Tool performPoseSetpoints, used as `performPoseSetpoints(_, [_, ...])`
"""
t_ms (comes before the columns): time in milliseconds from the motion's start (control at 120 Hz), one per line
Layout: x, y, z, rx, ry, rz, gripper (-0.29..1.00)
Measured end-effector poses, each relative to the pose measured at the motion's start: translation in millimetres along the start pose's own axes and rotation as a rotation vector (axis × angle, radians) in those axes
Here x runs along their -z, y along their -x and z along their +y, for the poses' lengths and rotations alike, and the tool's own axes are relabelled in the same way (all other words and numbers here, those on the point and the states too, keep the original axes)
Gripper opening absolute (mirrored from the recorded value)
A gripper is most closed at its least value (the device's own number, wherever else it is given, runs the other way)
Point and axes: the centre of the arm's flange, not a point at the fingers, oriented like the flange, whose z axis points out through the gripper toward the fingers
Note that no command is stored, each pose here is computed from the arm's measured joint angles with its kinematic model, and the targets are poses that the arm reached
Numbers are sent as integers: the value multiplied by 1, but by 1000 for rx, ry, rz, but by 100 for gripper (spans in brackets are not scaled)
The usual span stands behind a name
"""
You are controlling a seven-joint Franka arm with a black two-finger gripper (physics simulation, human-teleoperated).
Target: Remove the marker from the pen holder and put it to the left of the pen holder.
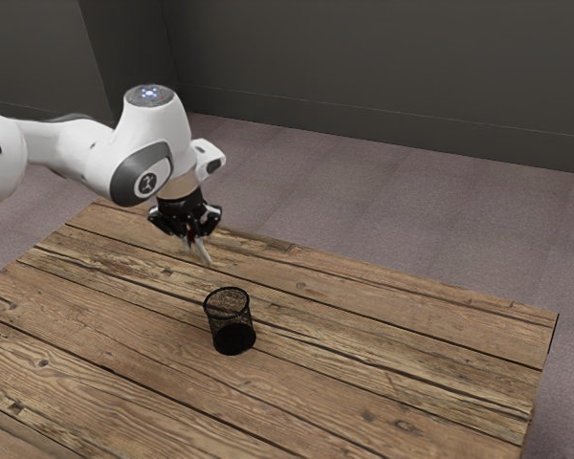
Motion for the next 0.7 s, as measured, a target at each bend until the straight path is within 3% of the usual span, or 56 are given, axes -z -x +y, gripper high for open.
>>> performPoseSetpoints(458, [-66, -31, -76, 60, -85, -22, 1])
performPoseSetpoints(608, [-81, -33, -80, 73, -85, -45, 31])
performPoseSetpoints(700, [-55, -49, -58, 55, -42, -5, 45])
